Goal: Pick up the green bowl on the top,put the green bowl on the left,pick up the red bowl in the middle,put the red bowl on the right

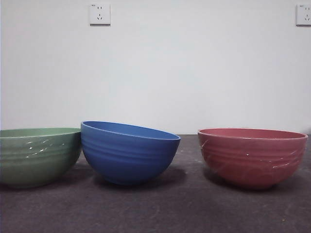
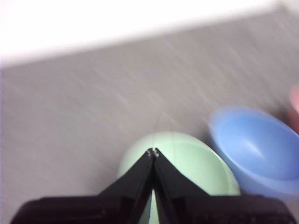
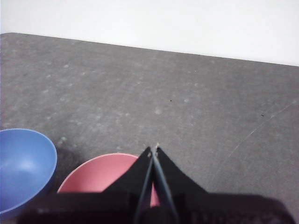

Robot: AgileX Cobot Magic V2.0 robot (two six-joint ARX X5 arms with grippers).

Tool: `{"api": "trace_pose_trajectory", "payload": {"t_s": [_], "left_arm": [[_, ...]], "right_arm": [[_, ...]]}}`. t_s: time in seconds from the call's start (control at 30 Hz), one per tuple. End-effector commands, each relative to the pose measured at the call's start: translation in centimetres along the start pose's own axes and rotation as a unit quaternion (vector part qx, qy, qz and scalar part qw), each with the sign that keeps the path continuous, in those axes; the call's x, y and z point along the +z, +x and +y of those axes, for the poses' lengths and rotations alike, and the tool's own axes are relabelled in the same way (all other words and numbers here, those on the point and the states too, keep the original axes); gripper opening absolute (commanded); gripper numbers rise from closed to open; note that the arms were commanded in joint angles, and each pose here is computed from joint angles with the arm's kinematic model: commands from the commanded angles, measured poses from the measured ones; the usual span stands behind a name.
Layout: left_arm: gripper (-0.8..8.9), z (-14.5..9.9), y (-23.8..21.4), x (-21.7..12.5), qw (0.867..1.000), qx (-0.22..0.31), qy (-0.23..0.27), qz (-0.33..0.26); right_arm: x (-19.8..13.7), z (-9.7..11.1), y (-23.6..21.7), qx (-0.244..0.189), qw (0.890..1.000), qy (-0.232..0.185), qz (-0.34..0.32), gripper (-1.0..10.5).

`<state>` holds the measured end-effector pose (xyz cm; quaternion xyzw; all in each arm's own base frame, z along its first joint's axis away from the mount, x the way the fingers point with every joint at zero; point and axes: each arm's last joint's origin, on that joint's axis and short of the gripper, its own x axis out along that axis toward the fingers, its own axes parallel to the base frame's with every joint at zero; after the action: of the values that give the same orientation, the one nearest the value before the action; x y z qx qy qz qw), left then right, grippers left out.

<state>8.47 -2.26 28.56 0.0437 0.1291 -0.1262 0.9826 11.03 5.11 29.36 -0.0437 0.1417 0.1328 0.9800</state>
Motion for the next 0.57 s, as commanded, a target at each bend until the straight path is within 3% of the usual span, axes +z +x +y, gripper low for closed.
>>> {"api": "trace_pose_trajectory", "payload": {"t_s": [0.03,0.23,0.57], "left_arm": [[-0.01,0.4,-0.8,-1.4,0.997,0.041,0.009,-0.061],[-0.01,1.0,1.1,-6.5,0.989,0.098,-0.001,-0.109],[-0.01,1.1,4.1,-12.7,0.994,0.089,-0.035,-0.048]], "right_arm": [[-0.1,0.0,0.0,-0.002,1.000,0.005,0.000,-0.2],[-0.1,0.0,0.0,-0.002,1.000,0.005,0.000,-0.2],[-0.1,0.0,0.0,-0.002,1.000,0.005,0.001,-0.2]]}}
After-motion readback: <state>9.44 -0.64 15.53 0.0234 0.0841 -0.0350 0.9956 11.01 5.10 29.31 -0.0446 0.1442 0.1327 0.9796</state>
